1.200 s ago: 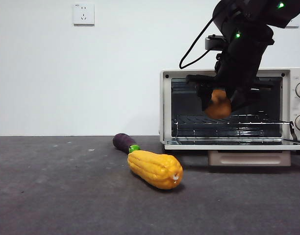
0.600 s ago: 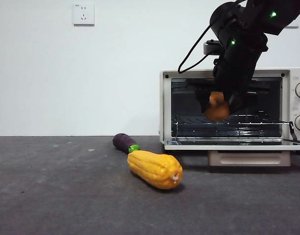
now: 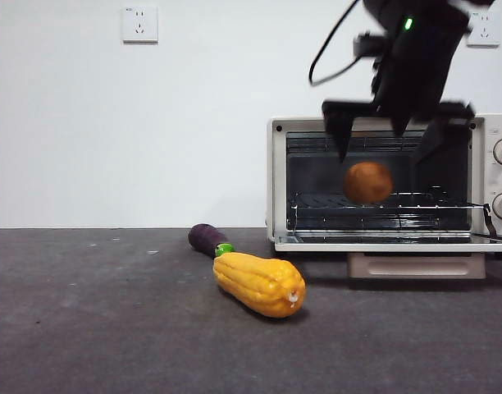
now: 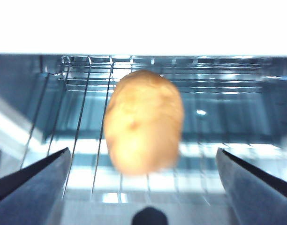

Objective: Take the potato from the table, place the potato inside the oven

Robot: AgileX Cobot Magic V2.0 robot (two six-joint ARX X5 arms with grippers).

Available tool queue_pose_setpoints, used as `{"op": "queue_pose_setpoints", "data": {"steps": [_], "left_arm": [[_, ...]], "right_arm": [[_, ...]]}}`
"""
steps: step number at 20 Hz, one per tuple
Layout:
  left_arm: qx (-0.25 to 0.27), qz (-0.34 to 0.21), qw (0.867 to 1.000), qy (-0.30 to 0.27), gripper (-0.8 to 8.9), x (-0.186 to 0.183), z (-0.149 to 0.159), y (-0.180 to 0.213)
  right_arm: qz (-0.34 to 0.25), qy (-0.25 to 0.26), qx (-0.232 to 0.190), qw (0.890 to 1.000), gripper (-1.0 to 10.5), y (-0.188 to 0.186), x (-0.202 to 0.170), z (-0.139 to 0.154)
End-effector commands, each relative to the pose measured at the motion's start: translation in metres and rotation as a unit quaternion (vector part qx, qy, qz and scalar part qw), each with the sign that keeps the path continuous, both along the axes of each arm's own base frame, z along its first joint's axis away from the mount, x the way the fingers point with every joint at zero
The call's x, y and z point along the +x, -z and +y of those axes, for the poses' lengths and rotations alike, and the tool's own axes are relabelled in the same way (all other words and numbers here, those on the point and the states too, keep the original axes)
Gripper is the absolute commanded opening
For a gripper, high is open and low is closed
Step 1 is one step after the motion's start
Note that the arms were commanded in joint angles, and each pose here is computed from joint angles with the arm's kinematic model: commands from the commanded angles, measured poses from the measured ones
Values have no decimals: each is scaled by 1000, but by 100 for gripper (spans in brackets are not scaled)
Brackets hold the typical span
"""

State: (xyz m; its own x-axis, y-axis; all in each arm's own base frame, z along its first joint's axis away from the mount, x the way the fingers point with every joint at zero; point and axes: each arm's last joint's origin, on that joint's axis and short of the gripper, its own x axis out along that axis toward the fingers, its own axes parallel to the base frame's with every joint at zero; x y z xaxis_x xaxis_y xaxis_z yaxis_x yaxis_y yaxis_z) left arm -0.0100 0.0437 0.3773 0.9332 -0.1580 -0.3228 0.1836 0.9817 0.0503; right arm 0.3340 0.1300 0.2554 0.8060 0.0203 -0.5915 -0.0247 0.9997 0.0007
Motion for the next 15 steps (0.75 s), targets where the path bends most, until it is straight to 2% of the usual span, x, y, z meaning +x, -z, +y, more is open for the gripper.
{"op": "queue_pose_setpoints", "data": {"steps": [1,5,7,10,13,15], "left_arm": [[-10,7,1000,-5,-5,3,-4,0],[10,28,1000,1,-5,15,-19,-3],[37,48,998,12,-5,26,-34,-5],[104,84,991,21,-5,50,-70,-5],[171,108,979,11,-5,71,-102,0],[201,119,972,20,-6,86,-125,4]], "right_arm": [[6,-5,-4,1000,543,-15,-16,2],[20,-29,-22,999,540,-53,-64,-3],[8,-41,-48,998,535,-74,-93,-9],[-26,-32,-79,996,532,-105,-142,-26],[-54,-18,-80,995,526,-123,-178,-46],[-70,-11,-72,995,439,-131,-197,-59]]}}
